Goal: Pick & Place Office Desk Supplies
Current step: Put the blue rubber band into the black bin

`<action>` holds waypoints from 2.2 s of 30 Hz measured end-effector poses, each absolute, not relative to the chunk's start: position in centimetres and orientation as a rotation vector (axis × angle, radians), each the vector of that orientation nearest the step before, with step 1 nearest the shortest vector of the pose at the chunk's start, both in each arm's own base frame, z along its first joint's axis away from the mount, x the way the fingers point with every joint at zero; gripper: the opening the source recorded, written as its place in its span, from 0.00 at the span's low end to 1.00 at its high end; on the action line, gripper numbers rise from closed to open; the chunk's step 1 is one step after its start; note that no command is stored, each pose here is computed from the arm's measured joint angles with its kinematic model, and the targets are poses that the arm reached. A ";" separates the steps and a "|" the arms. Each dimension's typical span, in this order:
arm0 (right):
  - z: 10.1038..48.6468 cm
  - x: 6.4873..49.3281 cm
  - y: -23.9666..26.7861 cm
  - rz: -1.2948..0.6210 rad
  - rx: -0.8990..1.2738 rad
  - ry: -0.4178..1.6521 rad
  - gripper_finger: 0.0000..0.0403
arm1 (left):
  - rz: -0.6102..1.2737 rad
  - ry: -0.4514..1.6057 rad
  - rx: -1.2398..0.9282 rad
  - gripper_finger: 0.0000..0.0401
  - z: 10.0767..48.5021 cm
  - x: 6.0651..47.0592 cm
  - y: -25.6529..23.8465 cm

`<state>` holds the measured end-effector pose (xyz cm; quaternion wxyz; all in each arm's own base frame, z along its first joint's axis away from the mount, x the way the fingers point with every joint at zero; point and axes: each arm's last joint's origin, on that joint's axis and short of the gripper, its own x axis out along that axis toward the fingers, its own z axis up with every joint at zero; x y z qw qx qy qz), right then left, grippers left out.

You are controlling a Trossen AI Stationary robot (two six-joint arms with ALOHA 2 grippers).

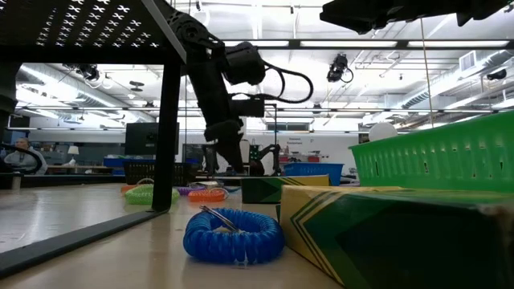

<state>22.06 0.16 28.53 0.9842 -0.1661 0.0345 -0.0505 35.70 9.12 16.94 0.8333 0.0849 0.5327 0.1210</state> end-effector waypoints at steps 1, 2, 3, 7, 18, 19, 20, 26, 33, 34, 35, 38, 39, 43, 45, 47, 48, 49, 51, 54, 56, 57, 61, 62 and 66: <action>28.5 22.1 0.2 -0.101 -0.334 0.072 0.48 | 0.265 1.125 0.178 0.00 17.1 35.7 9.2; 28.5 22.1 0.2 -0.101 -0.334 0.072 0.48 | 0.277 1.122 0.184 0.00 17.3 35.6 9.2; 28.5 22.1 0.2 -0.101 -0.334 0.072 0.48 | 0.289 1.120 0.190 0.00 17.5 35.5 9.2; 28.5 22.1 0.2 -0.101 -0.334 0.072 0.48 | 0.343 1.107 0.217 0.00 18.5 35.2 9.3; 28.5 22.1 0.2 -0.100 -0.333 0.077 0.48 | 0.572 1.131 0.253 0.00 21.6 32.8 10.3; 28.4 22.1 0.2 -0.100 -0.333 0.078 0.48 | 0.599 1.137 0.254 0.00 21.9 32.5 10.5; 28.4 22.1 0.2 -0.100 -0.332 0.080 0.48 | 0.621 1.138 0.253 0.00 22.2 32.2 10.7; 28.3 22.0 0.2 -0.097 -0.332 0.096 0.48 | 0.707 1.196 0.207 0.00 23.0 30.1 13.0; 28.0 22.0 0.2 -0.093 -0.334 0.121 0.48 | 0.790 1.269 0.131 0.00 22.9 27.9 16.2; 28.0 22.0 0.2 -0.092 -0.334 0.125 0.48 | 0.787 1.272 0.111 0.00 22.9 27.6 16.6; 27.9 22.0 0.2 -0.091 -0.335 0.129 0.48 | 0.778 1.276 0.089 0.00 22.8 27.4 17.0; 27.9 22.0 0.2 -0.090 -0.335 0.134 0.48 | 0.754 1.286 0.029 0.00 22.7 26.6 18.0; 27.9 22.0 0.2 -0.090 -0.335 0.134 0.48 | 0.759 1.292 0.017 0.00 22.7 26.3 18.4; 27.9 22.0 0.2 -0.090 -0.335 0.134 0.48 | 0.723 1.311 -0.062 0.00 22.4 25.3 19.5; 27.9 22.0 0.2 -0.090 -0.335 0.134 0.48 | 0.719 1.323 -0.083 0.00 22.4 24.8 19.8; 27.9 22.0 0.2 -0.090 -0.335 0.134 0.48 | 0.718 1.345 -0.095 0.00 22.3 24.5 19.9; 27.9 22.0 0.2 -0.090 -0.335 0.134 0.48 | 0.714 1.359 -0.104 0.00 22.2 24.4 19.8; 27.9 22.0 0.2 -0.090 -0.336 0.137 0.48 | 0.707 1.365 -0.111 0.00 22.2 24.3 19.8; 27.8 22.0 0.2 -0.089 -0.336 0.145 0.48 | 0.700 1.360 -0.117 0.00 22.2 24.3 19.8; 27.7 22.0 0.2 -0.088 -0.329 0.150 0.48 | 0.693 1.362 -0.113 0.02 22.2 24.4 19.7; 27.7 22.0 0.2 -0.088 -0.329 0.154 0.48 | 0.678 1.370 -0.109 0.04 22.2 24.3 19.7; 27.7 22.0 0.2 -0.088 -0.329 0.154 0.48 | 0.668 1.372 -0.110 0.06 22.2 24.3 19.6; 27.7 22.0 0.2 -0.088 -0.321 0.154 0.48 | 0.645 1.399 -0.122 0.11 22.1 24.1 19.4; 27.7 22.0 0.2 -0.088 -0.320 0.154 0.48 | 0.644 1.401 -0.123 0.13 22.1 24.1 19.4; 27.7 22.0 0.2 -0.088 -0.318 0.155 0.48 | 0.634 1.417 -0.118 0.19 22.1 24.0 19.3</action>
